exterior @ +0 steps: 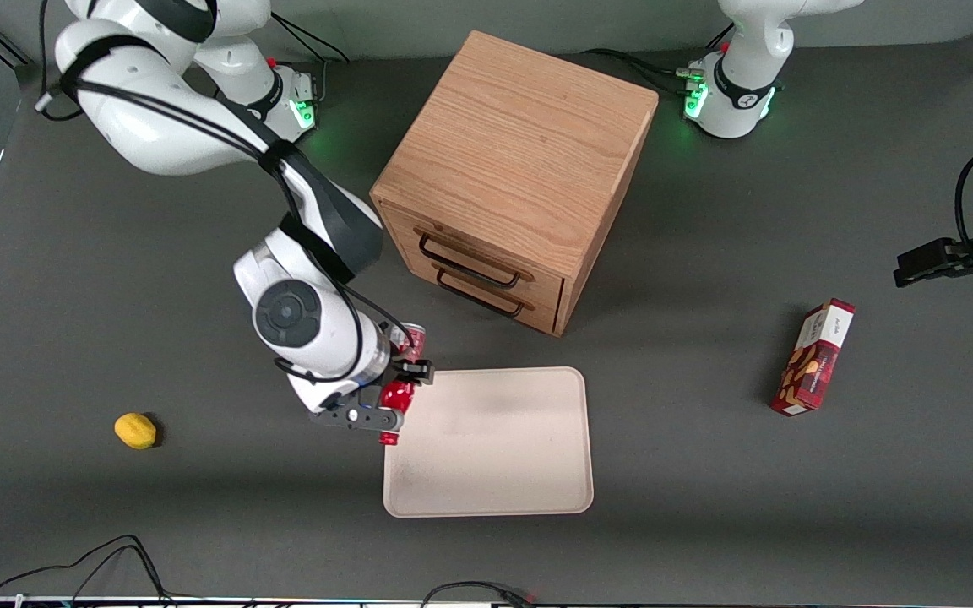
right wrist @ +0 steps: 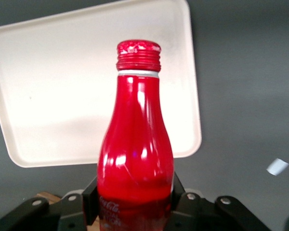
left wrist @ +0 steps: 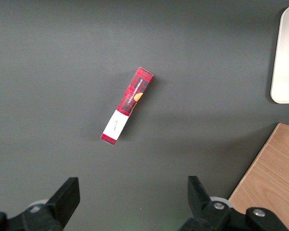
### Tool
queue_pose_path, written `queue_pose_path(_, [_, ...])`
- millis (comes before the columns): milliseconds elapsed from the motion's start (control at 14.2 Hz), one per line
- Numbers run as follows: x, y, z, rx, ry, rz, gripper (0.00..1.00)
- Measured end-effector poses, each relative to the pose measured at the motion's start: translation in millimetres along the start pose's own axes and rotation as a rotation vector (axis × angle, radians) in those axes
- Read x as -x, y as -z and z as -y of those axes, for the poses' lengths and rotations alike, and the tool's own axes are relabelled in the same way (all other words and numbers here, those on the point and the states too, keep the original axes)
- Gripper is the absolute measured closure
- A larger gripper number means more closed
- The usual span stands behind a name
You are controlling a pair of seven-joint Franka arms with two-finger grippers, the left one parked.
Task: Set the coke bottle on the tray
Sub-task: 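Carry the red bottle with the right gripper over the tray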
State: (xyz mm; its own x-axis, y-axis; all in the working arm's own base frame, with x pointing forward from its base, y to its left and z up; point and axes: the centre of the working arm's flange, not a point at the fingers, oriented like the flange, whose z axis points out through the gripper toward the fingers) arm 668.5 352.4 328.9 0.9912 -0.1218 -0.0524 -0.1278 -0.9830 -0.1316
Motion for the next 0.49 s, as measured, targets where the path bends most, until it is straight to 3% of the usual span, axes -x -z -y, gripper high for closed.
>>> queue_pose_path(353, [-5.6,-67.9,-3.5,-0.031,0.017,0.051,0.45])
queue_pose_path(494, [-5.3,-83.7,-2.4,-0.033,0.031,0.049,0.45])
